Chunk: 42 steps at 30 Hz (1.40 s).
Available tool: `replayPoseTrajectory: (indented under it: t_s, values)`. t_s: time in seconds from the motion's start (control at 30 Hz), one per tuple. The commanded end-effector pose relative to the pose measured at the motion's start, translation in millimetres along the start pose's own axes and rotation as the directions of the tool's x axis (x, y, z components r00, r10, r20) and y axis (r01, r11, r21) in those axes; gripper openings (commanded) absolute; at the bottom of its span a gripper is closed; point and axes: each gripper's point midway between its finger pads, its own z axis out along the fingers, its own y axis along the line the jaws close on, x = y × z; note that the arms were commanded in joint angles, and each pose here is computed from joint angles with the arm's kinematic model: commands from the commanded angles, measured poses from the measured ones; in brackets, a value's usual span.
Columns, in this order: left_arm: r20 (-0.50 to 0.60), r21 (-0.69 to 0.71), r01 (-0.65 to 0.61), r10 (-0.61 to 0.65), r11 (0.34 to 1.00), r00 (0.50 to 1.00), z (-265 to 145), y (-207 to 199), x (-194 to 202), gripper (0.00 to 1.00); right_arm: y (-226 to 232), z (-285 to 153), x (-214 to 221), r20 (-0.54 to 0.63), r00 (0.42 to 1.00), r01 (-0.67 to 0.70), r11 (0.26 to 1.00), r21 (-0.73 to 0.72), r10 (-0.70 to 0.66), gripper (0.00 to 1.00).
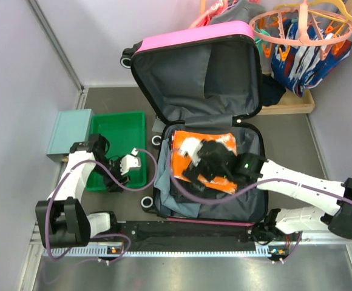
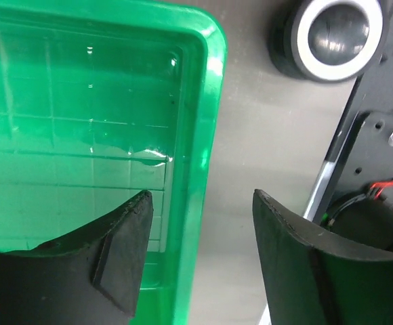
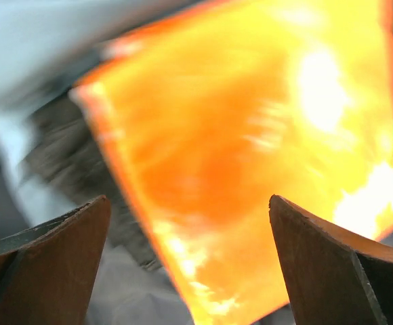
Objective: Open, take out, and arrange the luggage
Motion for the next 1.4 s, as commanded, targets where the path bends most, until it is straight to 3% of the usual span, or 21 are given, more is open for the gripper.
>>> replayPoseTrajectory:
  t_s: [0.0,0.07,0.13,0.17,0.27,0.33,0.4,0.47,0.67,0.77,0.87,1.0,1.17,1.37]
  values:
    - [0.146,-0.131,0.120,-0.101,0.984,0.984,-27,23,-40,0.64,-69,-16,-16,0.144,0.909,-0.411,0.900,0.146,0.391,0.99]
    - [0.278,-0.144,0.277,-0.230,0.950,0.932,-42,35,-69,0.60,-91,-17,-3,0.169,0.841,-0.539,0.817,0.203,0.513,0.99]
    - [0.398,-0.194,0.339,-0.242,0.920,0.885,-70,59,-102,0.57,-119,-19,17,0.193,0.774,-0.632,0.724,0.274,0.603,0.99]
    - [0.462,-0.146,0.436,-0.328,0.888,0.824,-78,60,-116,0.54,-125,-19,22,0.211,0.733,-0.679,0.678,0.283,0.646,0.99]
    - [0.549,-0.158,0.517,-0.360,0.842,0.755,-100,77,-150,0.53,-148,-24,50,0.268,0.643,-0.757,0.543,0.363,0.717,0.99]
    - [0.538,-0.206,0.482,-0.313,0.852,0.783,-99,78,-177,0.52,-163,-29,73,0.316,0.571,-0.805,0.441,0.397,0.758,0.99]
    - [0.540,-0.184,0.448,-0.291,0.875,0.790,-95,65,-209,0.52,-167,-28,81,0.360,0.458,-0.874,0.337,0.351,0.813,0.99]
    - [0.538,-0.100,0.469,-0.349,0.878,0.767,-82,57,-234,0.52,-172,-26,98,0.375,0.366,-0.909,0.242,0.338,0.852,0.99]
    - [0.558,-0.073,0.507,-0.386,0.859,0.735,-53,57,-297,0.52,-168,-3,113,0.332,0.314,-0.917,0.192,0.350,0.889,0.99]
    - [0.541,-0.057,0.555,-0.442,0.830,0.716,-31,58,-305,0.54,-169,0,123,0.342,0.287,-0.917,0.153,0.369,0.895,0.95]
    - [0.516,-0.047,0.600,-0.495,0.799,0.699,-4,60,-304,0.56,-165,6,132,0.339,0.269,-0.921,0.138,0.366,0.901,0.91]
    - [0.475,-0.075,0.599,-0.499,0.797,0.725,25,60,-300,0.61,-161,19,142,0.300,0.258,-0.916,0.134,0.379,0.918,0.91]
    - [0.454,-0.145,0.613,-0.498,0.776,0.739,32,70,-287,0.64,-150,40,142,0.240,0.239,-0.933,0.153,0.326,0.941,0.89]
    - [0.442,-0.253,0.660,-0.522,0.707,0.729,32,81,-261,0.68,-144,57,141,0.197,0.216,-0.946,0.155,0.283,0.956,0.86]
